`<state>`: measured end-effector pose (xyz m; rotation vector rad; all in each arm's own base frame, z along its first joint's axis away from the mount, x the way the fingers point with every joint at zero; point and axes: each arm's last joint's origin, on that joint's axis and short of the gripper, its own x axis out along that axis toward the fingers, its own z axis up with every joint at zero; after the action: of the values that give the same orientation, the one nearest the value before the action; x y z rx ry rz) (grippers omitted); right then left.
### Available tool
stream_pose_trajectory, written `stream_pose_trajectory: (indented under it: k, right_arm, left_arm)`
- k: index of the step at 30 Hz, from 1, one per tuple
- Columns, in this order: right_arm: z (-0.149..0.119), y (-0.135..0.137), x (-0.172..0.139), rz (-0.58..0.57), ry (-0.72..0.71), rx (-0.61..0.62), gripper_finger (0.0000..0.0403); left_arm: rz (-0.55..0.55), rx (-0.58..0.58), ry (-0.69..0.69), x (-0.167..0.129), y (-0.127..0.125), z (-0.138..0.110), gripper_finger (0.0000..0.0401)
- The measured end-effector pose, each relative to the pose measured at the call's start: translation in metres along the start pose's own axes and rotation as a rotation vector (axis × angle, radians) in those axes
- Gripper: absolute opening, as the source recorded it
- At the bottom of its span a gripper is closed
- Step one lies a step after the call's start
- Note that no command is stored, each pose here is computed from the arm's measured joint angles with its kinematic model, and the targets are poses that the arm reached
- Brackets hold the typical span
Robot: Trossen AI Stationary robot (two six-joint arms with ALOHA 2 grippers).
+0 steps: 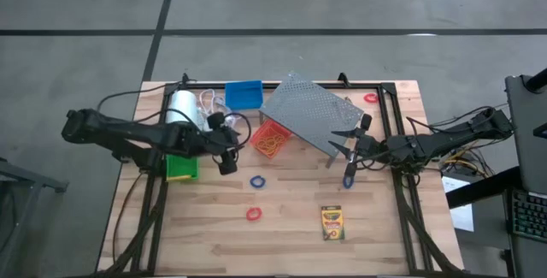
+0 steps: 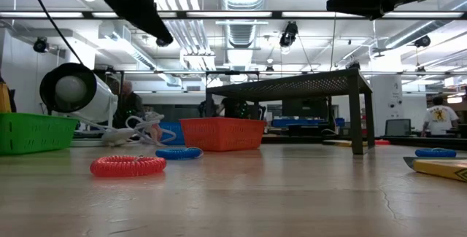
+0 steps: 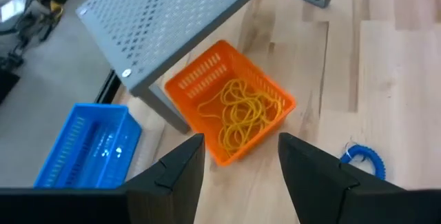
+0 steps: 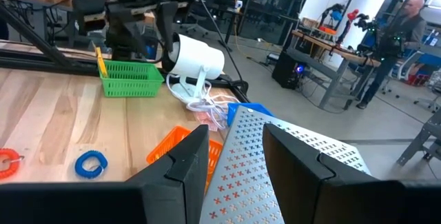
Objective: Pick & Place Office Desk Supplies
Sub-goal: Put the crayon box into the green bin
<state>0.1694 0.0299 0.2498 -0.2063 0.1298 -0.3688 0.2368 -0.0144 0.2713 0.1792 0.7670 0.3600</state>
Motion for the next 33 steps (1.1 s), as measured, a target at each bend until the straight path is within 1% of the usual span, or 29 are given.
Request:
stream_pose_trajectory:
  k: [6,13,17,19,23,26,30,33]
  right_arm:
    - [0.0,0.0,0.0,0.0,0.0,-0.001,0.0137]
    - [0.0,0.0,0.0,0.0,0.0,0.001,0.0137]
    - [0.0,0.0,0.0,0.0,0.0,-0.001,0.0137]
    - [0.0,0.0,0.0,0.0,0.0,0.001,0.0137]
    - [0.0,0.0,0.0,0.0,-0.001,0.001,0.0137]
    - [0.0,0.0,0.0,0.0,0.0,-0.001,0.0137]
    - [0.0,0.0,0.0,0.0,0.0,0.0,0.0137]
    - [0.0,0.0,0.0,0.0,0.0,0.001,0.0137]
  left_arm:
    - [-0.003,-0.026,-0.019,0.004,-0.002,-0.003,0.0189]
    - [-0.006,-0.05,-0.071,0.005,-0.003,0.002,0.0189]
    - [0.017,-0.05,-0.07,0.005,-0.002,0.002,0.0189]
    - [0.019,-0.03,-0.075,0.004,-0.001,0.002,0.0189]
    - [0.032,0.055,-0.117,0.002,0.003,0.006,0.0189]
    - [0.046,0.036,-0.194,0.001,0.01,0.015,0.0189]
    - [-0.041,0.087,-0.252,0.005,0.02,0.021,0.0189]
    - [-0.088,0.068,-0.259,0.011,0.034,0.021,0.0189]
